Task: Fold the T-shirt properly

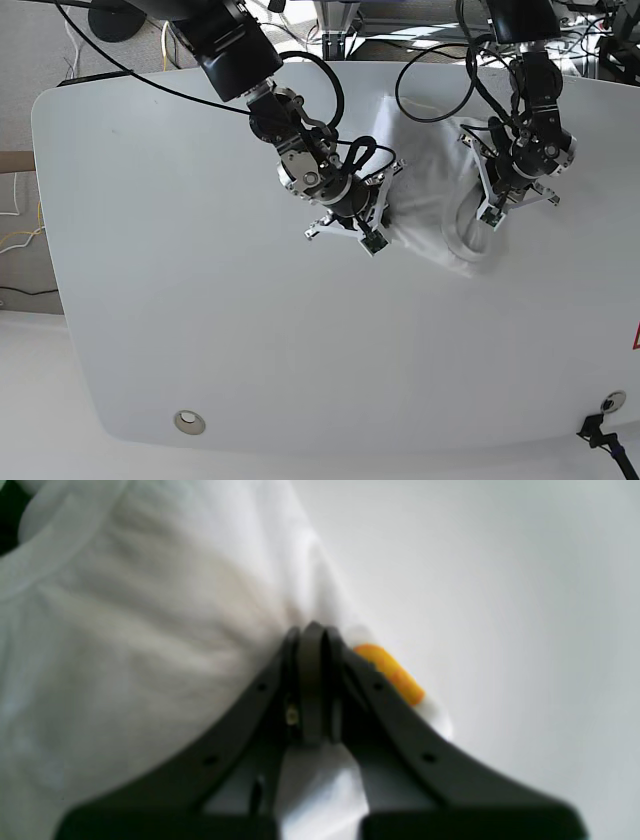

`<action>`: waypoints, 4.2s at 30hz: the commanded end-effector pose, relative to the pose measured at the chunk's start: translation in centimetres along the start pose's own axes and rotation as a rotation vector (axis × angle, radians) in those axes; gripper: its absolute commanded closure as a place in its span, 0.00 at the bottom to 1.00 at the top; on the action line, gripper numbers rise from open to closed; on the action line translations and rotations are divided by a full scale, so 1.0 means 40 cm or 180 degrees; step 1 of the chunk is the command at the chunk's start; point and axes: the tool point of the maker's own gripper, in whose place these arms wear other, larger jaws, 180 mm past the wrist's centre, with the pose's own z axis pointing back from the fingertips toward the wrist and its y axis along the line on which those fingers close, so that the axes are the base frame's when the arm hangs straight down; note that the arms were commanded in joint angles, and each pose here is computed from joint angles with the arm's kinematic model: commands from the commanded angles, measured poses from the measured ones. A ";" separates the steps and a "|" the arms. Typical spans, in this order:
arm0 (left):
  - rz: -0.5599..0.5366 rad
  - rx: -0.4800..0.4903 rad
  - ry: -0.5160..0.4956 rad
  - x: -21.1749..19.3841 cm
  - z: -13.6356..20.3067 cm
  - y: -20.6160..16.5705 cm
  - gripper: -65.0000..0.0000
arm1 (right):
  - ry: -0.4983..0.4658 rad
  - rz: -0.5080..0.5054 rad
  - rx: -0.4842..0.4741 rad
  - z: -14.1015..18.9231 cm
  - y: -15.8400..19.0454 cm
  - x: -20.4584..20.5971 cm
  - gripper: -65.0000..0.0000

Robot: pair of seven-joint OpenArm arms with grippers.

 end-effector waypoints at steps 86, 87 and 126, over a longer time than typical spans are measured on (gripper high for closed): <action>-0.0205 -0.0629 -0.0674 0.170 0.013 -0.189 1.00 | 0.0057 -0.0350 -0.0261 0.116 -0.055 -0.082 1.00; -0.0192 -0.0629 -0.0666 0.175 0.006 -0.182 1.00 | 0.0049 -0.0350 -0.0265 0.112 -0.058 -0.083 1.00; 0.0687 0.0135 -0.2461 0.077 0.263 -0.057 1.00 | -0.1028 -0.0636 -0.1399 0.565 -0.187 -0.193 1.00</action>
